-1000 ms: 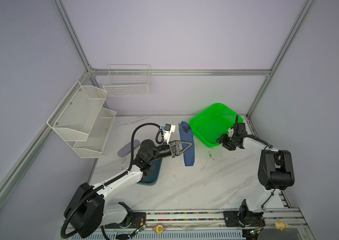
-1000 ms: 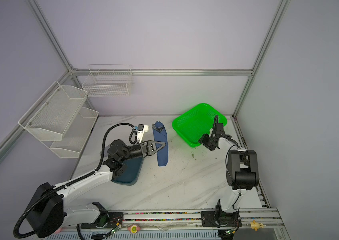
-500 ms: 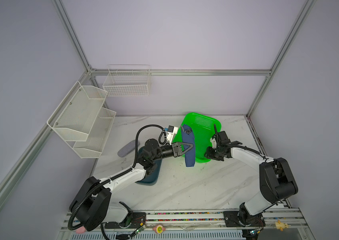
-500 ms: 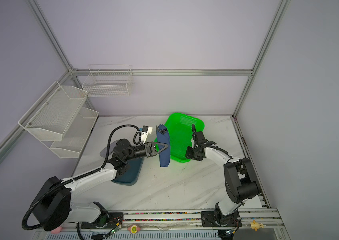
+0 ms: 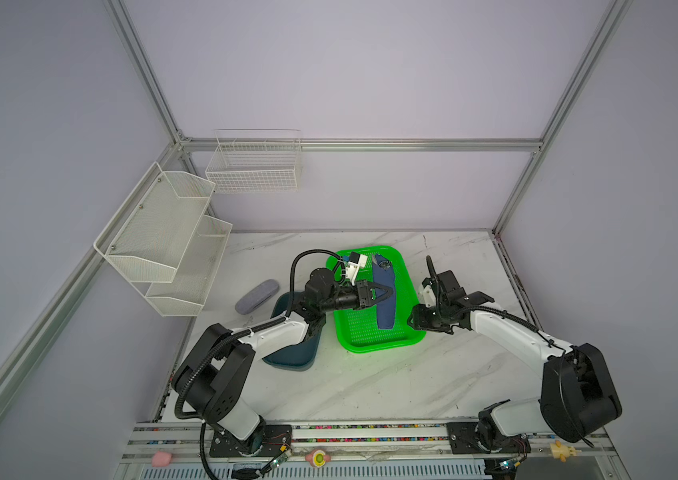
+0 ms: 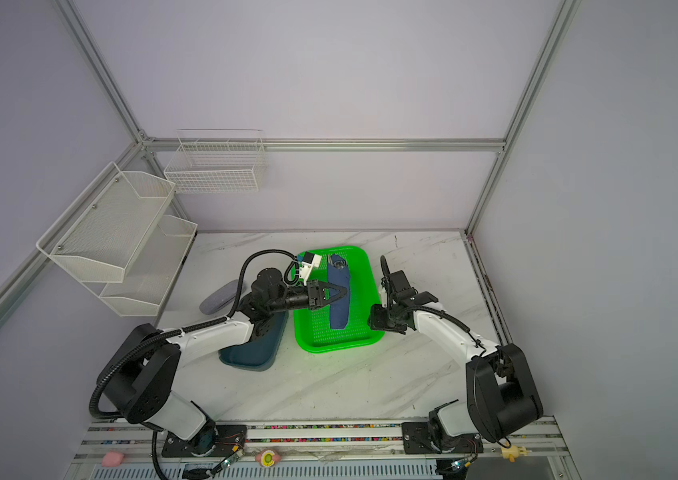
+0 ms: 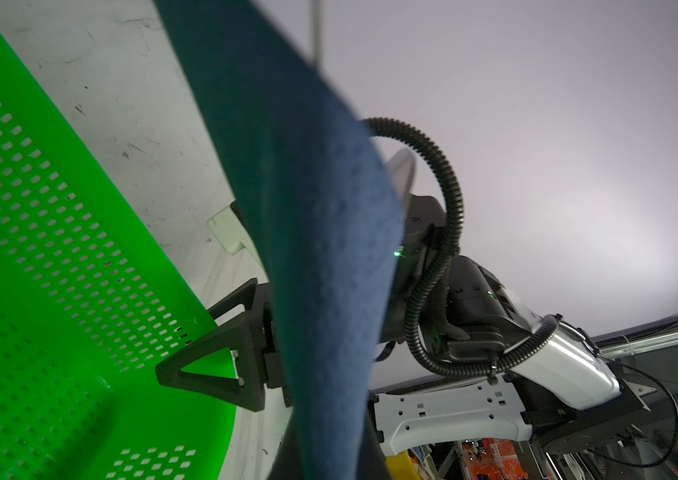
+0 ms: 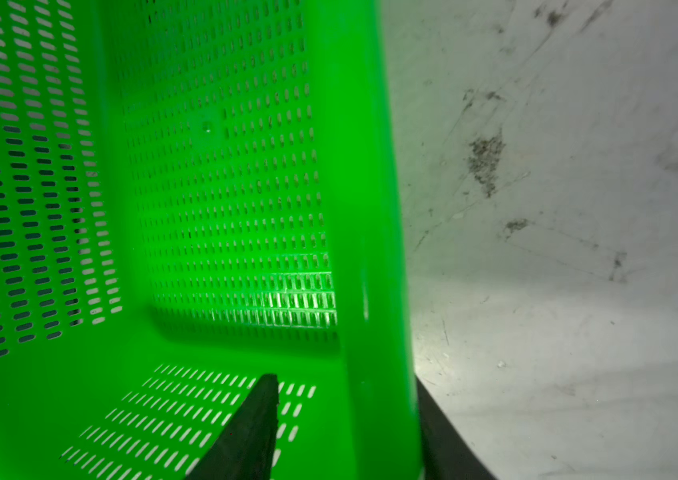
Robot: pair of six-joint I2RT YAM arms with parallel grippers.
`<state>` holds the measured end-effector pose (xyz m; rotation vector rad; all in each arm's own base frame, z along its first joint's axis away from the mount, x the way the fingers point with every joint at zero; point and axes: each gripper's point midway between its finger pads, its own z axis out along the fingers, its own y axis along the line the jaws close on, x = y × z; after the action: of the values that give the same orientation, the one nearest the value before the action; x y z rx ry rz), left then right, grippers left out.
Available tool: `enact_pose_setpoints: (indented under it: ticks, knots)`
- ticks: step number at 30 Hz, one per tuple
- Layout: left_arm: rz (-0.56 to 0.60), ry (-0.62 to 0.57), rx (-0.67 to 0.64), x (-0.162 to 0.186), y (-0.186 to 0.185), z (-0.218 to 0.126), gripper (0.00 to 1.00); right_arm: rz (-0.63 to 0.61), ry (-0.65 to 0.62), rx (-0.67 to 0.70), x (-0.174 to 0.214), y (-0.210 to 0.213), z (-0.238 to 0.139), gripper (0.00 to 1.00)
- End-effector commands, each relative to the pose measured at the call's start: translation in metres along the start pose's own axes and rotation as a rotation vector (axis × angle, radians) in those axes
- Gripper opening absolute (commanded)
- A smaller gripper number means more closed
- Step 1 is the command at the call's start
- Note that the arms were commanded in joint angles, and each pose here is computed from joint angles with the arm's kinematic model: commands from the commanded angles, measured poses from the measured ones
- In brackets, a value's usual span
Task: Place the utensils on the paper napkin and roll it up
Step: 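Lower the napkin roll into the basket with the left gripper while the right holds it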
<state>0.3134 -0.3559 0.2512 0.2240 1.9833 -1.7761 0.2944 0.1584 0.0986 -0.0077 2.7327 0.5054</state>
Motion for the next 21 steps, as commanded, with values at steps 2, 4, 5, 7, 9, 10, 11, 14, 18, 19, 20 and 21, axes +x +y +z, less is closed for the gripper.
enact_pose_setpoints:
  ticks: [2,4,5,7,9,10,11,14,18,19,20,21]
  knots:
    - [0.121,-0.011,0.080,-0.035,-0.039,0.015,0.00,0.023,-0.155,0.130,-0.031,-0.014,-0.030,0.55]
    - [0.115,0.000,0.065,-0.039,-0.031,0.022,0.00,0.039,-0.233,0.179,-0.044,-0.021,-0.045,0.55]
    - [0.113,0.005,0.063,-0.041,-0.028,0.026,0.00,0.074,-0.268,0.207,-0.048,-0.025,-0.054,0.55]
    - [0.104,0.019,0.055,-0.045,-0.019,0.033,0.00,0.061,-0.345,0.231,-0.059,-0.026,-0.073,0.55]
    - [0.088,0.030,0.036,-0.049,-0.007,0.041,0.00,0.053,-0.410,0.219,-0.065,-0.024,-0.088,0.57]
    - [0.083,0.031,0.031,-0.051,-0.003,0.045,0.00,0.053,-0.432,0.226,-0.067,-0.026,-0.092,0.58]
    - [0.072,0.036,0.022,-0.052,0.003,0.049,0.00,0.056,-0.454,0.233,-0.069,-0.027,-0.097,0.59]
    - [0.038,0.048,0.009,-0.054,0.021,0.060,0.00,0.072,-0.481,0.246,-0.070,-0.030,-0.102,0.61]
    - [-0.014,0.040,-0.016,-0.057,0.046,0.070,0.00,0.077,-0.460,0.232,-0.067,-0.030,-0.092,0.62]
    - [-0.037,0.039,-0.029,-0.057,0.054,0.073,0.00,0.074,-0.451,0.221,-0.066,-0.029,-0.088,0.62]
    - [-0.064,0.034,-0.044,-0.058,0.062,0.075,0.00,0.078,-0.439,0.213,-0.064,-0.028,-0.083,0.62]
    - [-0.088,0.032,-0.051,-0.058,0.069,0.078,0.00,0.088,-0.433,0.203,-0.064,-0.028,-0.079,0.63]
